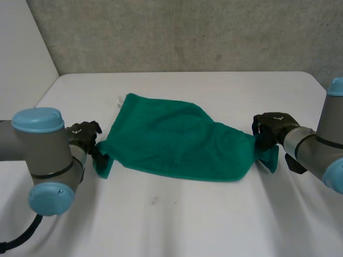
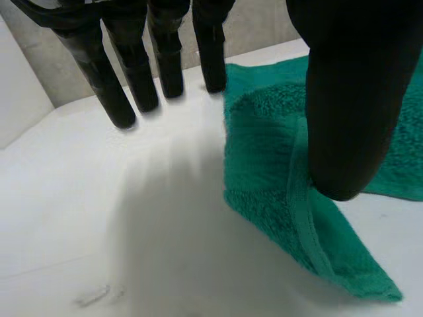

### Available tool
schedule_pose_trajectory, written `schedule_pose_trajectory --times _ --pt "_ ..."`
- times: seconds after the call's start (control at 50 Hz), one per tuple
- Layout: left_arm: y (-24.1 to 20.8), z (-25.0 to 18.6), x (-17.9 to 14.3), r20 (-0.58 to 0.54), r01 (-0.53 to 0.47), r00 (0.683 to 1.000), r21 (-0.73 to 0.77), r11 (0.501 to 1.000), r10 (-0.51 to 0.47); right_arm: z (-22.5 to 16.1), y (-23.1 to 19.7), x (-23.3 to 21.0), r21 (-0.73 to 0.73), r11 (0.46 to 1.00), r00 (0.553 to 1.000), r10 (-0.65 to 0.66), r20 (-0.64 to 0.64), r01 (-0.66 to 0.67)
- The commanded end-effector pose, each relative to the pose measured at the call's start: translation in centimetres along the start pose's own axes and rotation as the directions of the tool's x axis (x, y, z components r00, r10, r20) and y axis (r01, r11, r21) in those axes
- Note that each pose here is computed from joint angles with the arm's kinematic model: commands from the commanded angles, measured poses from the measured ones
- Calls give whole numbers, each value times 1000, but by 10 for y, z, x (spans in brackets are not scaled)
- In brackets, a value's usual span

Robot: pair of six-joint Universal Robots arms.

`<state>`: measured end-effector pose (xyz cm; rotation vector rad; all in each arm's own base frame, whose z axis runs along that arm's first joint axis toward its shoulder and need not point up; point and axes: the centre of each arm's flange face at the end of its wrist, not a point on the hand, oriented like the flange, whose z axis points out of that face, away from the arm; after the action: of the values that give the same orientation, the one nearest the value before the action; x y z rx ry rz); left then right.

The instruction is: Fold the towel.

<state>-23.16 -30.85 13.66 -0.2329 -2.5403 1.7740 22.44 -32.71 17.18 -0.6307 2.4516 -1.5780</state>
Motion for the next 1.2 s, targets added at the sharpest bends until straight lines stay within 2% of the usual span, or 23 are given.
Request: schedule_pose_trajectory --times 0.02,0.12,0.2,0.28,0.3,0.36,0.38,0.42,0.44,0.54,0.78,0.86,0.94,0.96,0.98,1.0,1.02,1.06,1.1,1.12,1.14,1.18,1.2 --pt "0 8 -1 2 1 1000 4 1000 -1 1 -3 2 8 1000 1000 0 -4 0" --pt "-9 5 -12 9 1 1000 5 1000 -1 -4 -17 4 39 999 1000 -19 -4 19" --pt "-30 -20 -18 2 -30 1000 33 999 30 -20 -37 4 40 990 991 -133 -8 133" --pt "-48 -47 -20 -15 -91 996 88 992 93 -42 -45 5 -43 955 956 -293 12 293" --pt "-61 -67 -23 -25 -171 984 138 976 176 -50 -43 4 -93 935 939 -341 38 343" --pt "-67 -80 -24 -24 -236 969 170 957 244 -62 -39 2 -154 903 916 -393 83 401" --pt "-72 -95 -26 -20 -333 939 201 921 343 -66 -38 1 -171 894 910 -404 99 415" --pt "-71 -102 -27 -20 -399 912 202 895 411 -75 -34 -1 -207 871 895 -425 136 445" --pt "-68 -107 -26 -25 -452 885 197 870 465 -79 -33 -3 -224 863 891 -427 154 453" --pt "-60 -109 -27 -43 -536 836 154 830 548 -82 -28 -5 -238 855 886 -427 180 460" --pt "-63 -66 -21 -48 -548 828 140 825 558 -58 -35 -3 -128 894 902 -420 95 430" --pt "-118 -45 -9 51 -526 841 310 792 539 -39 -83 10 67 923 925 -375 -56 379" --pt "-209 -52 -10 246 -478 877 545 689 414 -37 -146 25 357 898 962 -199 -189 256" --pt "-226 -57 -10 279 -467 883 588 660 376 -39 -159 28 420 876 965 -164 -205 238" --pt "-258 -68 -15 343 -450 893 667 594 291 -44 -180 33 529 823 971 -105 -216 207" --pt "-271 -74 -17 364 -443 896 698 563 253 -50 -190 34 580 790 972 -83 -219 199" --pt "-283 -81 -18 378 -434 900 728 531 218 -51 -190 34 581 790 972 -83 -219 199" --pt "-296 -94 -17 384 -423 905 763 489 183 -74 -214 34 676 709 972 -55 -229 200" --pt "-296 -94 -16 381 -422 906 763 490 186 -91 -221 32 694 688 971 -64 -231 211" --pt "-293 -94 -13 374 -420 907 760 496 193 -91 -215 31 676 708 973 -75 -216 205" --pt "-278 -89 -6 348 -417 909 737 532 231 -91 -215 31 676 708 973 -76 -216 205" --pt "-270 -85 -5 339 -420 908 720 552 248 -81 -199 28 619 763 980 -95 -177 186" --pt "-242 -73 -2 311 -431 902 668 606 299 -74 -185 24 567 806 984 -113 -138 172"
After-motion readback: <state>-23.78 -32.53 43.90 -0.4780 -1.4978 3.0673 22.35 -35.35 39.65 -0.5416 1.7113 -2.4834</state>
